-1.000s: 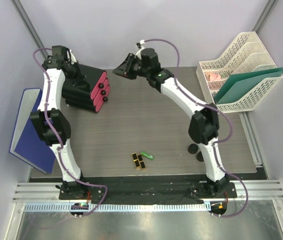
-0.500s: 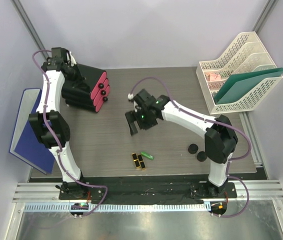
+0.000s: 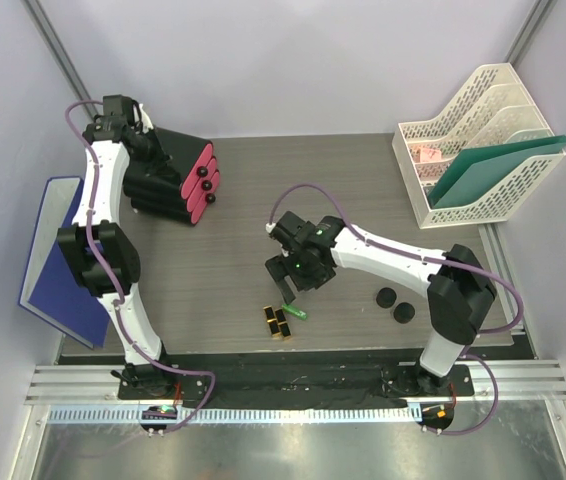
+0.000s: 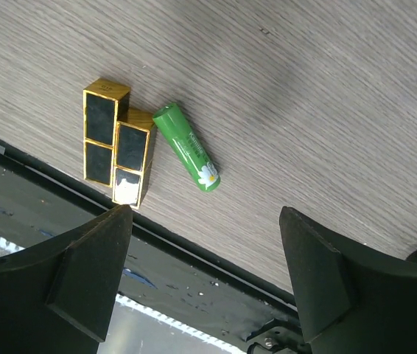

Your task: Organize the makeup

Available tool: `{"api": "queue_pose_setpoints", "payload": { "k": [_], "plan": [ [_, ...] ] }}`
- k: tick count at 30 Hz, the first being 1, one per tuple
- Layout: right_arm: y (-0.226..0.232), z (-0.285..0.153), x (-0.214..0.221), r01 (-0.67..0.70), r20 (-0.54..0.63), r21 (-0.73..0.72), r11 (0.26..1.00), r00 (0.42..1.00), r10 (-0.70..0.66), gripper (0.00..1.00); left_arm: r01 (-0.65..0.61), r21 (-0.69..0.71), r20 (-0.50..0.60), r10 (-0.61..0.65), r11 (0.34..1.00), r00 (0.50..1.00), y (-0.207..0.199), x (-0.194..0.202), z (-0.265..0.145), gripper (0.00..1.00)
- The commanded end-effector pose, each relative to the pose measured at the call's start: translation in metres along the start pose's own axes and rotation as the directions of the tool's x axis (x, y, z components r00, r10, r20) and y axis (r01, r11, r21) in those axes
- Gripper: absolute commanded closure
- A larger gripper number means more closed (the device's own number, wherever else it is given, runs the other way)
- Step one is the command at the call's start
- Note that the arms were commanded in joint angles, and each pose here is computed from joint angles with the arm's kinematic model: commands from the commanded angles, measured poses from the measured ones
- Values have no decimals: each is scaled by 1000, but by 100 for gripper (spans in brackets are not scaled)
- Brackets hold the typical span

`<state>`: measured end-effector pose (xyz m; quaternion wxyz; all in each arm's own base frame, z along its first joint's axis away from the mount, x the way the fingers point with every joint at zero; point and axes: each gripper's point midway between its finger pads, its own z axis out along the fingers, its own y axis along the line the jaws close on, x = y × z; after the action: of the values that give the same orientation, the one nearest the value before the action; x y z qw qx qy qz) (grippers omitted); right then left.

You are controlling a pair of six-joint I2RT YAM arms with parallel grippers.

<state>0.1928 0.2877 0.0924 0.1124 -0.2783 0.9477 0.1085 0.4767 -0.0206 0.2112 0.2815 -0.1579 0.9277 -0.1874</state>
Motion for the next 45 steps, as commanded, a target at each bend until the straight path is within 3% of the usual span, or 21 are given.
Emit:
{"api": "queue_pose_setpoints", "payload": {
  "k": [1,8,17,23,27,31,37,40,45],
  "plan": [
    [5,-8,-8,-24,57,-6,1000,998,25,14,1,16,-5,-1,1000,1000,-6,4,-15,100],
    [12,-4,-12,-21,58,-22,1000,998,22,14,-8,29,26,7,1000,1000,-12,-1,-26,100],
    [34,-4,-56,-23,130,-79,997,991,33,15,-12,48,46,10,999,999,-17,-7,-32,100],
    [46,-3,-107,-27,219,-106,994,974,50,14,-29,48,68,25,998,997,-20,-11,-38,100],
    [56,-14,-172,-87,307,-243,966,938,161,16,-30,45,56,27,999,998,-20,-9,-38,100],
    [56,-13,-228,-186,321,-440,878,881,347,22,-24,42,49,22,999,999,-19,-7,-37,100],
    [50,-22,-296,-239,291,-701,672,764,575,36,-27,34,49,26,999,998,-17,-8,-37,100],
    [58,-17,-315,-237,237,-782,577,743,626,40,-28,32,48,27,999,998,-17,-8,-37,100],
    [73,-2,-339,-246,151,-843,478,745,650,41,-26,25,43,25,999,999,-15,-7,-36,100]
  ]
}}
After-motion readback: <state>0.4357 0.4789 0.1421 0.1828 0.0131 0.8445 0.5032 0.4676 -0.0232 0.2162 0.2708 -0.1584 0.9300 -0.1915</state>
